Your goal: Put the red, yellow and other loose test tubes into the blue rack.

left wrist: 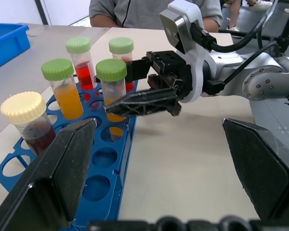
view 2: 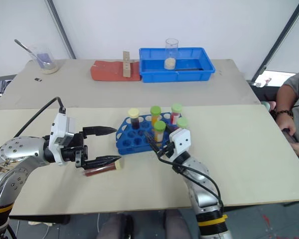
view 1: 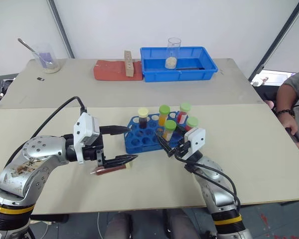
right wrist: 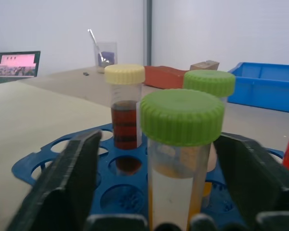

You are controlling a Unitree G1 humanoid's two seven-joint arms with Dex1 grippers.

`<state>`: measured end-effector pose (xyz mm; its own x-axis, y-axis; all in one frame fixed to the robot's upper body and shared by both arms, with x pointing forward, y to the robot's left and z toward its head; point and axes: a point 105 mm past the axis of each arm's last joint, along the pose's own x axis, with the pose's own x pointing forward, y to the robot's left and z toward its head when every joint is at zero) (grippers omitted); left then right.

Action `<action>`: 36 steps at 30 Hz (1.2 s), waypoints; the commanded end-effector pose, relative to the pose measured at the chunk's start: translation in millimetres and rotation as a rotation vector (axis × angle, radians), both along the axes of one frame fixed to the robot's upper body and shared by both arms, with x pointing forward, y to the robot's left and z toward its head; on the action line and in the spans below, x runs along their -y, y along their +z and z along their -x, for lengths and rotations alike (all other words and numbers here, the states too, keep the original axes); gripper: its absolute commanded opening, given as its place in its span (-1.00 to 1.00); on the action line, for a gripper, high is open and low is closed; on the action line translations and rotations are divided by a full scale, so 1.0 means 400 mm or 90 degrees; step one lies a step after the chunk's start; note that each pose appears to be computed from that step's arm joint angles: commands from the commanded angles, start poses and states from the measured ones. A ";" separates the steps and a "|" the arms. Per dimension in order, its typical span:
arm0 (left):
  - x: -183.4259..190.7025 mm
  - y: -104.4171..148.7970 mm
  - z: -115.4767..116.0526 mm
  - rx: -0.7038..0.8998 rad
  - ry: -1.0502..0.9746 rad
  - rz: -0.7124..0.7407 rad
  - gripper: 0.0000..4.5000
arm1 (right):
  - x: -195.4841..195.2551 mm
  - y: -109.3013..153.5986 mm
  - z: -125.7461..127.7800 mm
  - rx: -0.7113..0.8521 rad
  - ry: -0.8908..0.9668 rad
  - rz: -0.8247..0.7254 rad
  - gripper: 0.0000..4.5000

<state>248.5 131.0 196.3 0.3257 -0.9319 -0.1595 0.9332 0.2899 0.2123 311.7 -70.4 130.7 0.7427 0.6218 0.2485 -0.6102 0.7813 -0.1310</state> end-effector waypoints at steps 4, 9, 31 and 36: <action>-0.028 -0.005 0.011 0.010 0.001 -0.119 1.00 | 0.042 0.001 0.057 0.022 0.029 0.093 0.99; -0.064 -0.038 0.015 0.008 -0.015 -0.276 1.00 | 0.106 -0.006 0.111 -0.032 0.063 0.162 0.99; -0.049 -0.192 -0.046 -0.092 0.053 -0.502 1.00 | 0.063 0.085 0.280 -0.201 0.407 0.317 0.99; -0.009 -0.195 -0.051 -0.095 0.052 -0.511 1.00 | 0.068 0.083 0.283 -0.215 0.426 0.321 0.99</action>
<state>268.6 139.2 112.6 0.2930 -0.4959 -0.8175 0.9556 0.1804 0.2330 199.8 -97.0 157.3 0.1803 0.9225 -0.3414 -0.9835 0.1640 -0.0762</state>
